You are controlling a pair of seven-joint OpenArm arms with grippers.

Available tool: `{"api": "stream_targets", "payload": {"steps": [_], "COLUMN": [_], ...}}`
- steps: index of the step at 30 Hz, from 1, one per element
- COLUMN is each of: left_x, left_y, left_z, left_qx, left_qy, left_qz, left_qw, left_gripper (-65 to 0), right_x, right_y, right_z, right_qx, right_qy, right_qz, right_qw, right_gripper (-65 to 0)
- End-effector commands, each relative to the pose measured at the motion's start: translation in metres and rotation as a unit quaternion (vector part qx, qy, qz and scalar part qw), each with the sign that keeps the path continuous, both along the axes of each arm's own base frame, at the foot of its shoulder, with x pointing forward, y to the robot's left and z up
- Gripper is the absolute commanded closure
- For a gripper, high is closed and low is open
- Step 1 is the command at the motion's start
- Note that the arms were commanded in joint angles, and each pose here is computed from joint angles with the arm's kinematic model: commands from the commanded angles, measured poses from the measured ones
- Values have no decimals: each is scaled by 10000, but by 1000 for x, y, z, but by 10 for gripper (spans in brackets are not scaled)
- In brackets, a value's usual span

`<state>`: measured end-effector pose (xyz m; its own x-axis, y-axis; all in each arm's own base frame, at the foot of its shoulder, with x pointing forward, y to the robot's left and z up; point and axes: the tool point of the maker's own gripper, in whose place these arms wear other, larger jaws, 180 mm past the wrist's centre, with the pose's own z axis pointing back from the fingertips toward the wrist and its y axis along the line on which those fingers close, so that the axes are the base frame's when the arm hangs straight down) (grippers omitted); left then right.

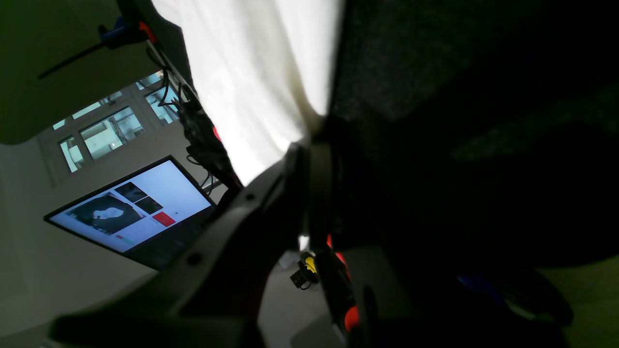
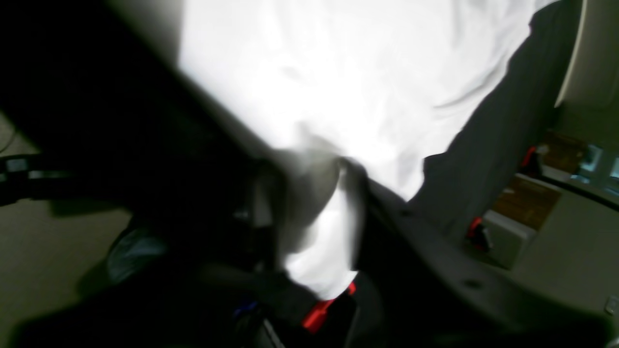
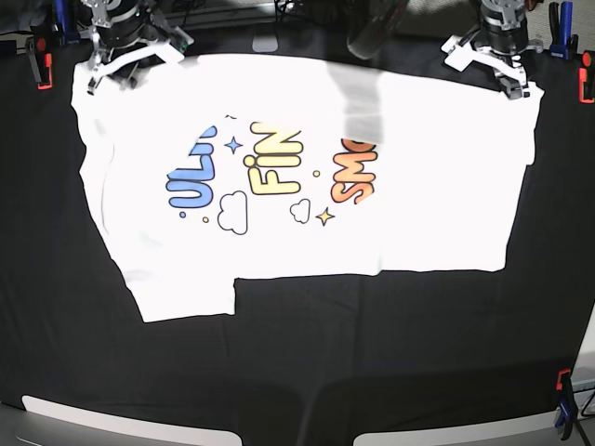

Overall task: Layout the t-shirt on the table in an organized manner, then fold the t-shirt properly
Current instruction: 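Pull the shirt edge further with both grippers to stretch it flat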

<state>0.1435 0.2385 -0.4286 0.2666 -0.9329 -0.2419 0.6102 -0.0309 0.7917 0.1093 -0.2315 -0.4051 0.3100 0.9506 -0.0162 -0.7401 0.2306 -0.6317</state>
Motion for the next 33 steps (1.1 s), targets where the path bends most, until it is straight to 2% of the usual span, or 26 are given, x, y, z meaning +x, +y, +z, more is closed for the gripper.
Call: {"api": "stream_targets", "payload": {"steps": [1, 2, 6, 13, 17, 22, 28, 33], "left_x": [1, 1, 0, -2, -4, -21, -27, -27], "left_y": [6, 6, 7, 16, 15, 4, -4, -2], "left_z": [6, 6, 6, 9, 10, 16, 22, 23], "left_qx": [54, 57, 82, 218, 247, 334, 138, 178], "left_qy": [-96, -97, -97, -135, -132, -119, -170, -181], "left_qz": [63, 61, 91, 310, 266, -54, -35, 15], "left_qw": [9999, 9999, 9999, 9992, 9993, 9994, 9998, 9997], "left_gripper": [0, 0, 0, 0, 0, 0, 0, 0], "right_x": [3, 3, -2, -25, -28, -29, -39, -40], "right_y": [-3, -4, -9, -4, -4, -6, 1, 0], "right_z": [5, 6, 5, 9, 10, 10, 14, 14], "right_qx": [-81, -115, -234, -411, -452, -511, -621, -676], "right_qy": [-86, -76, -12, -12, -44, -23, -52, -47], "right_qz": [47, 17, -71, 241, 206, 157, 481, 444], "right_qw": [9999, 9999, 9997, 9989, 9988, 9986, 9969, 9967], "right_gripper": [-56, 0, 0, 0, 0, 0, 0, 0]}}
